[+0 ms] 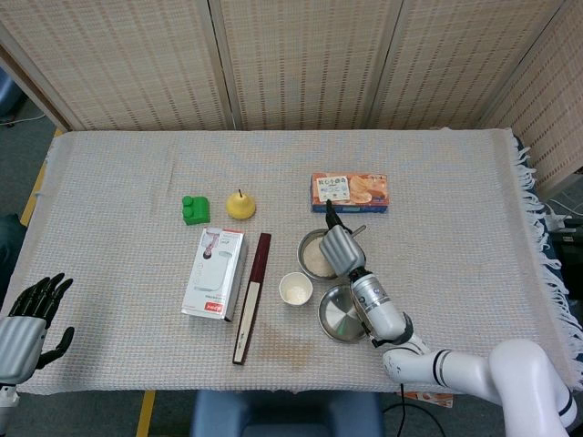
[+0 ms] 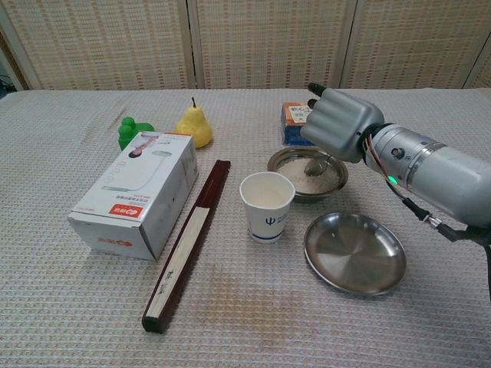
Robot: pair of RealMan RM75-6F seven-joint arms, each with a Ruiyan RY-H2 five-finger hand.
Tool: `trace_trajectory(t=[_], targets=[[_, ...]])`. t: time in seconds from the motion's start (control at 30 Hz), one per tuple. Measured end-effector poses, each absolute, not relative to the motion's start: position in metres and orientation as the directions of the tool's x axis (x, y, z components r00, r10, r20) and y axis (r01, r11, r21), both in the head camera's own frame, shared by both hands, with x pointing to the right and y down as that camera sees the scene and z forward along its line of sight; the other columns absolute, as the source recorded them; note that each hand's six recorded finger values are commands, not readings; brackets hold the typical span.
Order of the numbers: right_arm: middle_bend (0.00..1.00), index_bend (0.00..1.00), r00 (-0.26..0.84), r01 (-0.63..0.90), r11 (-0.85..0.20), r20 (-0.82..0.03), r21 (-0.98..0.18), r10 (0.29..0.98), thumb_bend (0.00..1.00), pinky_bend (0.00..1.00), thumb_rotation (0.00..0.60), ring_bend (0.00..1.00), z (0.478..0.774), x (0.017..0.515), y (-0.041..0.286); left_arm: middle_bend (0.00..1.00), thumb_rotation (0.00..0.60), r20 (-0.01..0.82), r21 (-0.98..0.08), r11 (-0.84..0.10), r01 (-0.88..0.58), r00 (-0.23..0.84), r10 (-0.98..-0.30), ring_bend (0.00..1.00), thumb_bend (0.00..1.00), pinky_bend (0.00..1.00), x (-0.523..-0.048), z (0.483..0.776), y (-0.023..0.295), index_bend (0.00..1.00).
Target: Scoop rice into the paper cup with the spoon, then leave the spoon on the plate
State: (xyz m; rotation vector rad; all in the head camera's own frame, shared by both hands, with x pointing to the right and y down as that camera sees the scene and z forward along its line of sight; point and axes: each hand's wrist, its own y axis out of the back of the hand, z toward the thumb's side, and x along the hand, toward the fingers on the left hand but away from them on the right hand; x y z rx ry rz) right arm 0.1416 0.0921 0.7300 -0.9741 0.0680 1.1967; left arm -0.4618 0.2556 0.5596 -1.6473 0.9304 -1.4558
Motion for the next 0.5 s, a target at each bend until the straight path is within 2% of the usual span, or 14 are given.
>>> trace_trajectory(t=[0.17,0.33,0.5], targets=[[0.54,0.88,0.408,-0.767,-0.034,-0.528,-0.641,0.745,0.35,0.02,0.6,0.16,0.7298,0.1404,0.094,0.0,0.6,0.46,-0.884,-0.466,-0.046,0.098,-0.882,0.0,0.43,0.11,-0.4615,0.5594,0.2562,0.0],[0.54,0.89,0.373,-0.704,-0.17,-0.562,-0.69,0.738,0.35,0.02,0.6,0.16,0.733,0.1436,0.0965,0.0,0.6,0.457,-0.885,-0.463,-0.047,0.099,-0.884,0.0,0.43,0.11,-0.4608,0.5584,0.2566,0.0],[0.54,0.89,0.363,-0.644,-0.25,-0.576,-0.723,0.732,0.35,0.02,0.6,0.16,0.7333,0.1439,0.0986,0.0,0.6,0.454,-0.887,-0.46,-0.045,0.101,-0.885,0.0,0.43,0.11,-0.4603,0.5575,0.2574,0.0]])
